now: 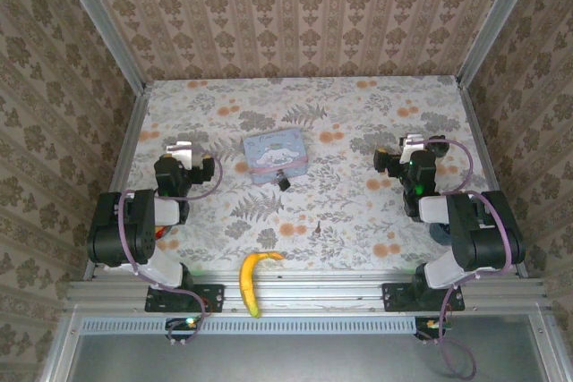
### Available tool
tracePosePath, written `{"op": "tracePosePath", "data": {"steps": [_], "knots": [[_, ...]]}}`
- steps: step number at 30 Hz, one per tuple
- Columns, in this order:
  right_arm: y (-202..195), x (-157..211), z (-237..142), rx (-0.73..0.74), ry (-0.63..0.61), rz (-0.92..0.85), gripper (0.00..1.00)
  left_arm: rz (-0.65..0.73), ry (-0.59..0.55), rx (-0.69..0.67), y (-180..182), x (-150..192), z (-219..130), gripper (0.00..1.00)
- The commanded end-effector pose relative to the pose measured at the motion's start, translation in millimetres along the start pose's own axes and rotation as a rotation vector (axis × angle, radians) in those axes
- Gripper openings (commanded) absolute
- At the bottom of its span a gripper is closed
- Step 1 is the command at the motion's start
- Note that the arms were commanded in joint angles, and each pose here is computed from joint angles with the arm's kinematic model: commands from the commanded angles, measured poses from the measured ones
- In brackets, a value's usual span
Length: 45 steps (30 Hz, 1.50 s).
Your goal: Unlock the padlock with the key
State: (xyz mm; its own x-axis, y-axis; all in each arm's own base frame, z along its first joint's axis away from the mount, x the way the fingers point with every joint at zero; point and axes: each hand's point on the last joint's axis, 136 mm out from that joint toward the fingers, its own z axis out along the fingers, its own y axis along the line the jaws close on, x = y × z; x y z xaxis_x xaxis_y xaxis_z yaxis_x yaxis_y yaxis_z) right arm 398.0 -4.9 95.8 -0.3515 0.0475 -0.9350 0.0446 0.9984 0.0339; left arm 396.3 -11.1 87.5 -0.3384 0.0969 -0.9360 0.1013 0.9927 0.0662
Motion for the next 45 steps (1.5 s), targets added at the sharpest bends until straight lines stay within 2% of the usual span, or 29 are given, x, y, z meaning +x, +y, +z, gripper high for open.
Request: {"op": "tracePosePath", "data": {"steps": [1,8,12,17,22,26,32,36,40,45], "knots": [[-2.2,-2.8,1.2,0.021,-0.006,-0.008,1.00,0.023,-0.026,-0.007,0.1,-9.7,0.3,1.00],[6.7,-9.6,-0.7,-0.017,0.007,-0.036,1.00,0.017,-0.023,-0.010,1.0,-9.8,0.8,1.00],[6.3,-19.0,-10.7,0.013,0.008,-0.044,1.00,0.009,-0.022,-0.021,3.6,-10.0,1.0,1.00],[0.2,-32.6,-29.4,0.059,0.090,0.049,1.00,0.007,-0.025,-0.031,5.4,-12.4,-0.2,1.00],[0.9,-32.4,-59.5,0.119,0.164,0.097,1.00,0.000,-0.044,-0.091,14.0,-32.1,-18.7,1.00],[12.9,-29.2,-87.1,0.140,0.240,0.114,1.00,-0.051,-0.042,-0.157,21.7,-47.7,-39.0,1.00],[45.0,-5.7,-121.4,0.133,0.387,0.181,0.99,-0.148,-0.084,-0.152,9.1,-66.2,-66.1,1.00],[70.4,10.1,-138.0,0.086,0.459,0.243,0.89,-0.213,-0.080,-0.076,-11.0,-71.2,-77.2,1.00],[91.8,29.3,-152.7,0.059,0.553,0.275,0.78,-0.222,-0.087,0.005,-35.7,-73.1,-88.3,1.00],[125.5,52.7,-167.9,0.001,0.663,0.311,0.66,-0.310,-0.070,0.043,-45.2,-61.0,-100.2,1.00]]}}
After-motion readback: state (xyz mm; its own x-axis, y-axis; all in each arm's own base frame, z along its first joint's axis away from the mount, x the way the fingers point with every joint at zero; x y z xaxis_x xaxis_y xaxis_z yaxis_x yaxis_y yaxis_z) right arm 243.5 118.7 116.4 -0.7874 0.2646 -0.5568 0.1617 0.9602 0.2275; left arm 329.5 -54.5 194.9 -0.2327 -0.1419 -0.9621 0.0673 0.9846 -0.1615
